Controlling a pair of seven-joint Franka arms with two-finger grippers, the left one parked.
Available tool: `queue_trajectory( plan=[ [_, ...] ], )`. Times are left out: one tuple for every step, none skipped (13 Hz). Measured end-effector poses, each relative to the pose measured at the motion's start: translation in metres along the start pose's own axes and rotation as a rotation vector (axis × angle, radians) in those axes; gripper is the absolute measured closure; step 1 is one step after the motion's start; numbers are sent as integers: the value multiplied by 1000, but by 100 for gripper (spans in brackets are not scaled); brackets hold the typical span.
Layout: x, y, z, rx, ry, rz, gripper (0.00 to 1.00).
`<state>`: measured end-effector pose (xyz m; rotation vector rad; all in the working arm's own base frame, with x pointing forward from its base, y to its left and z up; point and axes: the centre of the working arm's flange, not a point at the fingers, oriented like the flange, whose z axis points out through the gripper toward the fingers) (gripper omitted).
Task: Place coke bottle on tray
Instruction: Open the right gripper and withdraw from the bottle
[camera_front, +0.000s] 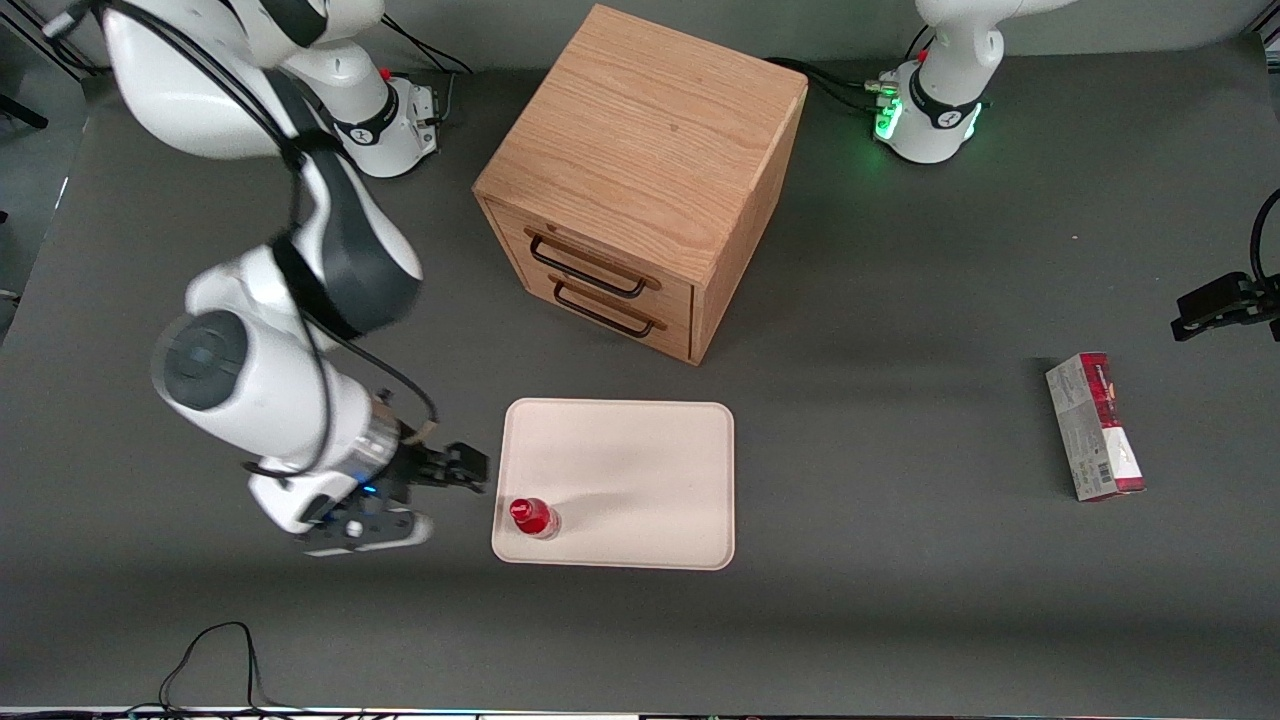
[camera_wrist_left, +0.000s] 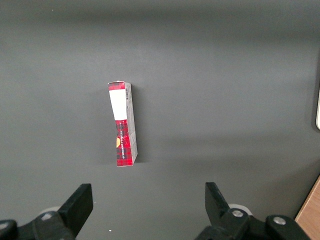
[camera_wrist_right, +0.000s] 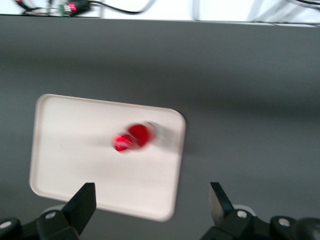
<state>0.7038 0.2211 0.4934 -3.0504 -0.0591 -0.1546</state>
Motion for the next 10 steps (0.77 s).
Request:
queue_trajectory(
  plan=[
    [-8,29,-16,-36,-6,25,0],
    [-19,59,-30,-65,-13,60,0],
    [-34,89,-41,-77,-26,99,0],
    [-53,118,-52,-81,-38,125,0],
    [-75,145,-64,-83,-45,139,0],
    [-98,166,-74,-82,-50,154,0],
    [-121,178,-84,-78,-55,164,0],
    [-139,182,-92,-74,-63,170,0],
    [-153,182,-98,-71,-76,168,0],
    [-159,180,-104,-70,-85,165,0]
  ],
)
